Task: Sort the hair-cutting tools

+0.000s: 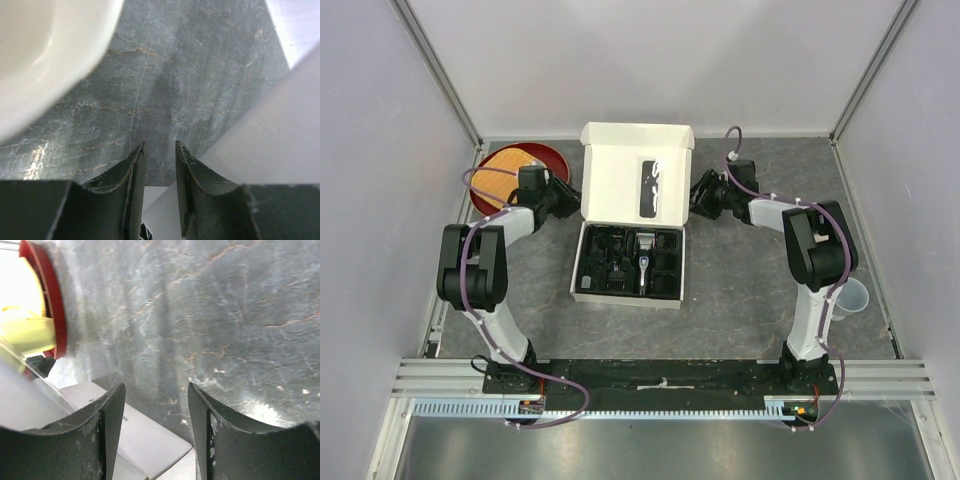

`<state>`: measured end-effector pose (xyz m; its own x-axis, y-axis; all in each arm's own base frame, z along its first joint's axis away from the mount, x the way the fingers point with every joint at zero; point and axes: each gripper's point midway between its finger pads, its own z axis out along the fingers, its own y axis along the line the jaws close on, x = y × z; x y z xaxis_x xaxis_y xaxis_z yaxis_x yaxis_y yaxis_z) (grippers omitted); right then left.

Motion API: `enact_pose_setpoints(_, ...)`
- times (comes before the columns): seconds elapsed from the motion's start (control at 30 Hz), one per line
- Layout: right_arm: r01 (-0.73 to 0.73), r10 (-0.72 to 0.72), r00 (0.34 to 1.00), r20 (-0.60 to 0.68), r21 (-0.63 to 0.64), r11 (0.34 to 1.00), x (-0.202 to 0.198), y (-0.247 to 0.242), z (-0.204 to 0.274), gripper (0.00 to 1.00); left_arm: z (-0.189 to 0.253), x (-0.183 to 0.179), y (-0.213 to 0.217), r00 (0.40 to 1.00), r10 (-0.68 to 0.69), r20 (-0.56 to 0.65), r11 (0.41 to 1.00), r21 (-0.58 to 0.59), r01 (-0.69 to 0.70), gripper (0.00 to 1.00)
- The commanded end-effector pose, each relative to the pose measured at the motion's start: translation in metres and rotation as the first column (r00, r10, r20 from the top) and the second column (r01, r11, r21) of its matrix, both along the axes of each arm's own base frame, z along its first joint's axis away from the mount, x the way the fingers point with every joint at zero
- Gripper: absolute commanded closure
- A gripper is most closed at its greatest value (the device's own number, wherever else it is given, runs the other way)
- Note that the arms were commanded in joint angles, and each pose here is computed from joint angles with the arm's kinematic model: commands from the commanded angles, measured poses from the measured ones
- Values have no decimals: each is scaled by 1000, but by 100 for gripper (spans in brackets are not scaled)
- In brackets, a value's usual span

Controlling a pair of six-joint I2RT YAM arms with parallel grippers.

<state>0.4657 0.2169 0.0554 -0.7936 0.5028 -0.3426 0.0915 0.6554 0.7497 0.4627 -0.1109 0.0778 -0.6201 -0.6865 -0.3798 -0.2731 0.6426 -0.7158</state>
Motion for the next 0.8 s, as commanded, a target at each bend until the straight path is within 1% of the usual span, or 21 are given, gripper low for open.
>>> enact_pose_setpoints(0.0,-83,61,981,183,119,989,-1,22,73,39,42,-9,-14,986,-90,137,996,-8,92,63)
enact_pose_setpoints(0.17,-106,67,974,218,176,979,-13,25,95,39,44,-25,-9,987,-80,142,997,8,80,63)
enact_pose_setpoints(0.4,-133,83,965,248,194,972,-38,25,117,40,51,-42,-12,985,-85,151,996,-19,89,63)
enact_pose_setpoints(0.6,-162,112,964,243,197,967,-59,27,129,42,57,-60,-11,987,-77,141,996,-30,82,63)
enact_pose_setpoints(0.77,-171,128,963,239,166,971,-71,27,132,43,55,-74,-7,988,-71,137,997,-13,73,63)
